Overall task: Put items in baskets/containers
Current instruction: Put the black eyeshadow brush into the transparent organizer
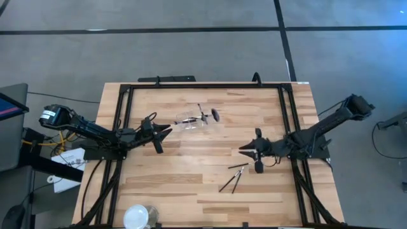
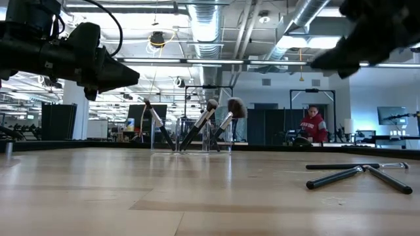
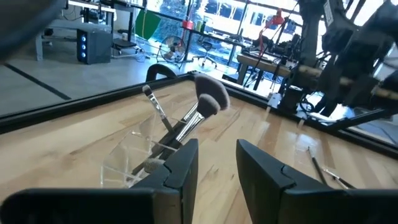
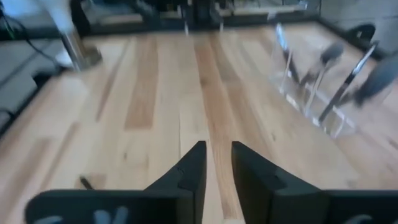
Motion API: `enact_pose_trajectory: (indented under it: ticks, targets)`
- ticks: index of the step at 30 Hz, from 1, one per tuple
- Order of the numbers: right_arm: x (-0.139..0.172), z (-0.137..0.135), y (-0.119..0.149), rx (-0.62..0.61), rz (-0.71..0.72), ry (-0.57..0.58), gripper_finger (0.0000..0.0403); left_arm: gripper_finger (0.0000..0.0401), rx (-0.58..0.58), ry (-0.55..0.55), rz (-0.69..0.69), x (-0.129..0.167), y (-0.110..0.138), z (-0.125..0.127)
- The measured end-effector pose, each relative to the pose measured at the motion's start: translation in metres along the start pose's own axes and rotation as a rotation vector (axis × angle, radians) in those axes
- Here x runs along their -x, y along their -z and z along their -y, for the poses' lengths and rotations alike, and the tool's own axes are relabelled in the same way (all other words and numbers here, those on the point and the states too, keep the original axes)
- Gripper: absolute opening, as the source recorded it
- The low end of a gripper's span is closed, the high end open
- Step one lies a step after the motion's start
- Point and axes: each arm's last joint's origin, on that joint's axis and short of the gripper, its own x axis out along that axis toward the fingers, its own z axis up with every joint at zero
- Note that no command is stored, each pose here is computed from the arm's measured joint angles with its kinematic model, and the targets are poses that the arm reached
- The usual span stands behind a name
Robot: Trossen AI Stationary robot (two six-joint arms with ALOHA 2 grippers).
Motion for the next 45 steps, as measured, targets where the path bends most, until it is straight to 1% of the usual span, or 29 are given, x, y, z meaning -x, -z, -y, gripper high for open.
enact_pose_trajectory:
  ticks: [7, 10, 13, 16, 20, 23, 27, 30, 33, 35, 38, 40, 43, 45]
  targets:
    - [-0.015, -0.008, 0.028, -0.018, -0.161, 0.017, 0.0131, 0.0106, 0.019, 0.0, 0.001, 0.0, 0.0, 0.0]
    - [-0.02, -0.015, 0.044, 0.018, -0.251, 0.019, 0.0158, 0.0106, 0.04, 0.0, 0.001, 0.0, 0.0, 0.0]
    - [-0.021, -0.024, 0.056, 0.074, -0.306, -0.002, 0.0172, 0.0106, 0.052, 0.0, 0.001, 0.0, 0.0, 0.0]
    - [-0.019, -0.031, 0.065, 0.088, -0.345, -0.019, 0.0174, 0.0106, 0.052, 0.0, 0.001, 0.0, 0.0, 0.0]
    - [-0.013, -0.035, 0.076, 0.078, -0.405, -0.01, 0.0163, 0.0106, 0.051, 0.0, 0.001, 0.0, 0.0, 0.0]
    - [-0.006, -0.031, 0.09, 0.042, -0.423, 0.016, 0.0152, 0.0106, 0.051, 0.0, 0.001, 0.0, 0.0, 0.0]
    - [0.003, -0.022, 0.109, -0.045, -0.373, 0.031, 0.0139, 0.0106, 0.053, 0.0, 0.002, 0.0, 0.0, 0.0]
    - [0.011, -0.013, 0.123, -0.071, -0.336, 0.047, 0.0125, 0.0106, 0.057, 0.001, 0.008, 0.0, -0.001, 0.0]
    - [0.015, -0.006, 0.131, -0.071, -0.303, 0.044, 0.0099, 0.0106, 0.06, 0.002, 0.012, 0.0, -0.001, 0.0]
    - [0.016, -0.004, 0.133, -0.06, -0.298, 0.048, 0.0073, 0.0106, 0.062, 0.003, 0.014, 0.0, -0.002, 0.0]
    - [0.015, -0.003, 0.135, -0.049, -0.294, 0.068, 0.0029, 0.0106, 0.101, 0.009, 0.032, 0.0, -0.004, 0.001]
    - [0.014, -0.003, 0.136, -0.049, -0.285, 0.076, 0.0011, 0.0106, 0.116, 0.038, 0.03, -0.001, -0.006, 0.003]
    - [0.013, -0.005, 0.135, -0.062, -0.26, 0.069, 0.0015, 0.0106, 0.128, 0.162, 0.018, -0.005, -0.012, 0.011]
    - [0.009, -0.009, 0.13, -0.029, -0.242, 0.06, 0.0014, 0.0106, 0.129, 0.245, 0.007, -0.008, -0.016, 0.017]
